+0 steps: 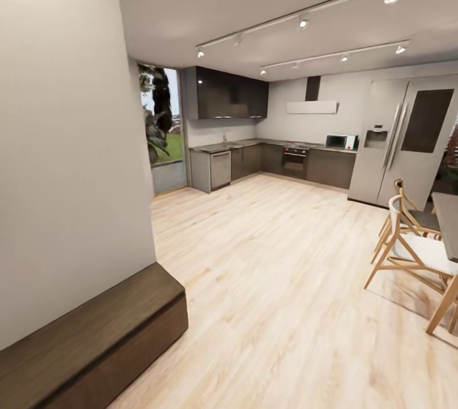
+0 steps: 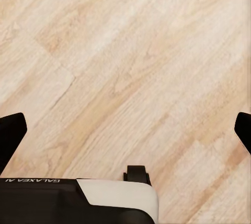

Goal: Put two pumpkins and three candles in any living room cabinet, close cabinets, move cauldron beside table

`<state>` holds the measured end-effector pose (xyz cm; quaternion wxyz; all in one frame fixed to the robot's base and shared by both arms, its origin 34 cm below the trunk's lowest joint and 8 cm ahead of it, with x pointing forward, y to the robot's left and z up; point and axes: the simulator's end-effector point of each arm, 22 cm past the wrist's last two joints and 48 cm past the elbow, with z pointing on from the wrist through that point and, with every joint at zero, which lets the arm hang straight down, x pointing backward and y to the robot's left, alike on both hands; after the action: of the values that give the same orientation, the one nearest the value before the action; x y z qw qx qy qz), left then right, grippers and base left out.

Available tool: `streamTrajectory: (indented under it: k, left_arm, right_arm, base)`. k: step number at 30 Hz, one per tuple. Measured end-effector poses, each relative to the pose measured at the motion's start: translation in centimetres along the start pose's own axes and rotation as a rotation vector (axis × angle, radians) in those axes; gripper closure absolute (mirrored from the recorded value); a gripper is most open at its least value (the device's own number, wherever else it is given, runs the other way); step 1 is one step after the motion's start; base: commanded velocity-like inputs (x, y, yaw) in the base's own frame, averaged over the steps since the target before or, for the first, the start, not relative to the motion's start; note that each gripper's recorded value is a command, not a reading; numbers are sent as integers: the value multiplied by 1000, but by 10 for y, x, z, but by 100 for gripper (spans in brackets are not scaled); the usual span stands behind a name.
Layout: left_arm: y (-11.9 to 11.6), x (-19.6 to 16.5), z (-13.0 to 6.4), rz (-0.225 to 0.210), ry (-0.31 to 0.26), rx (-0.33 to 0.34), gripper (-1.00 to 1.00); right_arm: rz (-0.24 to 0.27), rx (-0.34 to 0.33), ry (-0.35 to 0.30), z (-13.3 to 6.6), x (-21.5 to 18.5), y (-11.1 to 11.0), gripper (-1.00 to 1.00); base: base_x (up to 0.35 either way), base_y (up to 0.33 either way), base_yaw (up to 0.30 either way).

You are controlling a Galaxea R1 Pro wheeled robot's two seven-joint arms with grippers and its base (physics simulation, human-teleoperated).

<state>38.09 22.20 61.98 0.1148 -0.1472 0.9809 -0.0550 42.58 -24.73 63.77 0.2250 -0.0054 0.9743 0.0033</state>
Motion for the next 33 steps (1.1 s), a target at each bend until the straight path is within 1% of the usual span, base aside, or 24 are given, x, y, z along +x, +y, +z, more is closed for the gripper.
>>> streamTrajectory:
  k: [10,18,21,33]
  left_arm:
    - [0,0,0,0,0,0,-100]
    - [-1,0,0,0,1,1,-100]
    - [-1,0,0,0,1,1,-100]
    - [-1,0,0,0,0,1,-100]
  right_arm:
    - [0,0,0,0,0,0,-100]
    - [0,0,0,0,0,0,-100]
    - [0,0,0,0,0,0,-100]
    - [-1,0,0,0,0,0,-100]
  base:
    - [278,-159,0]
    - [76,-39,0]
    - [187,-80,0]
    - [279,-159,0]
